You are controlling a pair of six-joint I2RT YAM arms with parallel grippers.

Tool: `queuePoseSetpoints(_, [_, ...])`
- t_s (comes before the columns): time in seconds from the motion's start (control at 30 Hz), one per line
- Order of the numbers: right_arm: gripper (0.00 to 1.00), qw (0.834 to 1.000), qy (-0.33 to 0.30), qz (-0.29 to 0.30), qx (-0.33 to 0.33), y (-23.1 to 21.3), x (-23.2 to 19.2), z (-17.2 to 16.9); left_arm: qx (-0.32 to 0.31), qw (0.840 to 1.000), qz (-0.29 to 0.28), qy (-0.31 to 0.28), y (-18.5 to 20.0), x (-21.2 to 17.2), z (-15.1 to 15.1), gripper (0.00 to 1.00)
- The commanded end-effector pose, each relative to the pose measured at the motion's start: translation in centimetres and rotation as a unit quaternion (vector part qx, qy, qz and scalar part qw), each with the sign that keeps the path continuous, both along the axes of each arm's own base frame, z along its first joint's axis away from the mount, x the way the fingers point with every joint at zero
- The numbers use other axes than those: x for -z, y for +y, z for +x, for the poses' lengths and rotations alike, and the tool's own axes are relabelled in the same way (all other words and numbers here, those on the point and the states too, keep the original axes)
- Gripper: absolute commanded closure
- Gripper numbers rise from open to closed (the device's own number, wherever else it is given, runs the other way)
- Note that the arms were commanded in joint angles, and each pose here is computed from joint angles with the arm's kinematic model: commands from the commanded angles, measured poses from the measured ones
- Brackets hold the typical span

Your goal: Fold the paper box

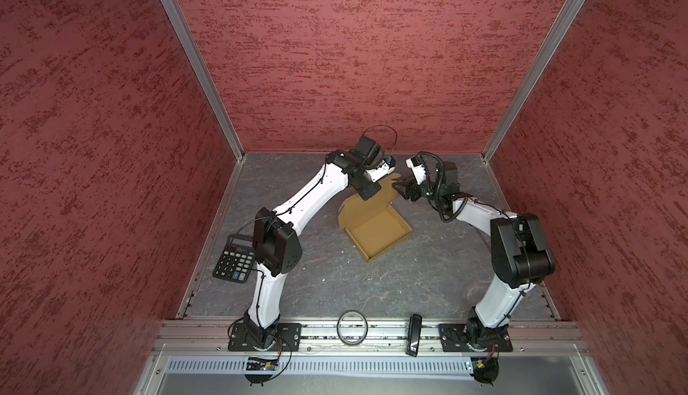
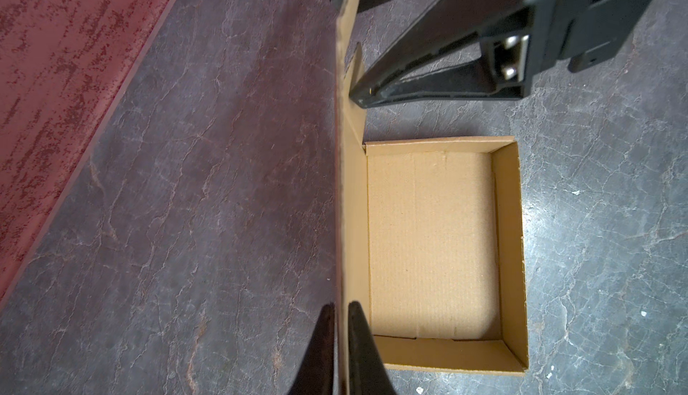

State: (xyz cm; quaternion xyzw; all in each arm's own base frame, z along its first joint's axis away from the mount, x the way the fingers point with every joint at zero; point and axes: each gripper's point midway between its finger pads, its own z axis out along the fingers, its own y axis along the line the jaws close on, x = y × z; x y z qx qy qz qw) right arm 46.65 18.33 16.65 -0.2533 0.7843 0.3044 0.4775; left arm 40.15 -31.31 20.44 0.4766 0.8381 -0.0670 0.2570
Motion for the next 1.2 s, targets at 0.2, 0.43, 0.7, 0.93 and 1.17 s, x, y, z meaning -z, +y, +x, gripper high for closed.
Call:
queuePoseSetpoints(0.2, [0.44,0.999,-0.003,0.014,-0.044,0.9,-0.8,-0.4,-0.001,1.0,-0.023,-0.011,-0.3,-0.9,0.4,0.89])
queuePoseSetpoints(0.43, [0.56,0.998,0.002,0.022,-0.055,1.2,-0.9,-1.1,-0.004,1.0,-0.027,-0.01,-0.4,-0.7,0.7,0.89])
queuePoseSetpoints(0.7, [0.61,0.998,0.003,0.027,-0.061,1.4,-1.2,-1.4,-0.01,0.999,-0.032,-0.01,-0.4,-0.5,1.0,0.89])
queuePoseSetpoints(0.93, [0.68,0.998,0.008,0.029,-0.062,1.6,-1.2,-1.6,-0.013,0.999,-0.035,-0.011,-0.5,-0.3,1.4,0.89])
queuePoseSetpoints(1.17, [0.76,0.998,0.004,0.026,-0.061,1.9,-1.6,-1.9,-0.016,0.999,-0.036,-0.014,-0.6,-0.2,1.6,0.9])
